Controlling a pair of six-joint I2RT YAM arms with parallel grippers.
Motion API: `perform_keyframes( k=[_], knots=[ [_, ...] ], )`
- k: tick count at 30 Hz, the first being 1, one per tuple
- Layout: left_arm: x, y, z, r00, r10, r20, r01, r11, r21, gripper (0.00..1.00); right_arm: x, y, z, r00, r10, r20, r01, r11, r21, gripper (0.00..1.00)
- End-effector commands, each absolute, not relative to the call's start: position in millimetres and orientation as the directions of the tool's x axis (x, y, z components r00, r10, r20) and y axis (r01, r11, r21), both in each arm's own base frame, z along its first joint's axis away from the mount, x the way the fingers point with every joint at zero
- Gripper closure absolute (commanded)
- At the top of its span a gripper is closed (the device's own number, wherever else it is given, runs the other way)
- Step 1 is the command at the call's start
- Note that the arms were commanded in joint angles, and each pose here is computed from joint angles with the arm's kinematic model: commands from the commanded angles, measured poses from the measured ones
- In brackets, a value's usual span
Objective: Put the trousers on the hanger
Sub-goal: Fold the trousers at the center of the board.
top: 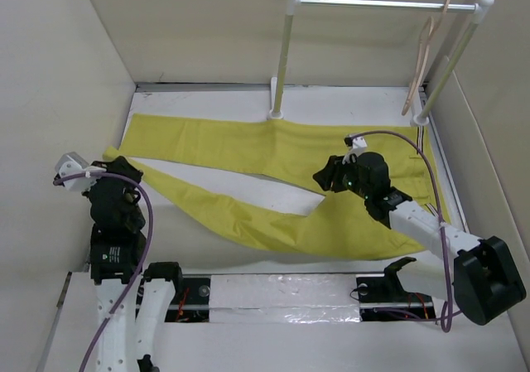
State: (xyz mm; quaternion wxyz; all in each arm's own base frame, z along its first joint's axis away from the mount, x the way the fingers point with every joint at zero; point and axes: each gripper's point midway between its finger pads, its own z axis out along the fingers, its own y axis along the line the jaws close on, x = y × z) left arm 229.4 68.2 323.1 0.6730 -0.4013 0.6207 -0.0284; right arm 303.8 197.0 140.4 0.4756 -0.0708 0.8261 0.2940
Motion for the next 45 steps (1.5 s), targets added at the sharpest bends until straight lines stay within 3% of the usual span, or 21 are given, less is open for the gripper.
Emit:
perform_keyframes(
  k=[1, 5, 7, 10, 12, 15, 17, 19, 26, 34, 35, 38, 45],
  knots=[
    [211.6, 70.9, 396.1, 0.383, -0.480, -0.789, -0.353, 0.714, -0.605, 1.00, 300.3, 184.6, 138.5, -0.529, 0.153, -0.834, -0.371, 0.843, 0.390, 0.46],
    [210.2, 65.3, 398.5, 0.367, -0.486, -0.794, -0.339, 0.725, -0.600, 1.00, 303.3, 156.2, 143.1, -0.501, 0.189, -0.844, -0.256, 0.899, 0.354, 0.31],
    [208.1, 60.8, 396.1, 0.371, -0.504, -0.780, -0.307, 0.726, -0.616, 1.00, 310.6, 128.8, 141.2, -0.462, 0.255, -0.849, -0.124, 0.930, 0.347, 0.32],
    [201.7, 53.7, 405.9, 0.393, -0.522, -0.757, -0.241, 0.736, -0.633, 1.00, 320.6, 83.8, 134.0, -0.437, 0.349, -0.829, 0.062, 0.931, 0.359, 0.41],
    [202.3, 48.3, 408.3, 0.377, -0.526, -0.762, -0.217, 0.749, -0.625, 1.00, 321.8, 66.7, 126.4, -0.449, 0.406, -0.796, 0.128, 0.911, 0.393, 0.65],
    [206.4, 40.4, 398.4, 0.331, -0.535, -0.777, -0.203, 0.764, -0.612, 1.00, 324.8, 41.9, 111.6, -0.445, 0.485, -0.753, 0.192, 0.873, 0.448, 0.88],
    [209.8, 34.8, 385.3, 0.300, -0.543, -0.784, -0.192, 0.771, -0.608, 1.00, 321.8, 24.2, 101.9, -0.453, 0.526, -0.720, 0.239, 0.849, 0.471, 0.99],
    [207.1, 28.8, 378.6, 0.287, -0.552, -0.783, -0.168, 0.776, -0.608, 1.00, 314.2, 6.5, 89.0, -0.452, 0.558, -0.696, 0.310, 0.830, 0.465, 1.00],
    [215.0, 1.2, 341.8, 0.190, -0.585, -0.788, -0.080, 0.791, -0.606, 1.00, 293.6, -80.5, 68.1, -0.291, 0.686, -0.667, 0.583, 0.680, 0.445, 0.66],
    [201.7, -47.1, 358.5, 0.092, -0.580, -0.809, 0.157, 0.811, -0.564, 1.00, 272.5, -146.9, 85.4, -0.087, 0.737, -0.670, 0.735, 0.501, 0.456, 0.61],
    [200.0, -48.7, 358.8, 0.090, -0.578, -0.811, 0.168, 0.812, -0.559, 1.00, 272.4, -153.6, 88.7, -0.077, 0.726, -0.684, 0.752, 0.493, 0.439, 0.52],
    [189.2, -48.6, 363.4, 0.101, -0.578, -0.809, 0.197, 0.809, -0.554, 1.00, 278.9, -162.6, 85.0, -0.114, 0.746, -0.656, 0.791, 0.468, 0.395, 0.40],
    [176.6, -44.0, 367.2, 0.122, -0.574, -0.810, 0.217, 0.812, -0.543, 1.00, 314.7, -122.4, 53.9, -0.304, 0.780, -0.547, 0.717, 0.566, 0.407, 0.39]
  ],
)
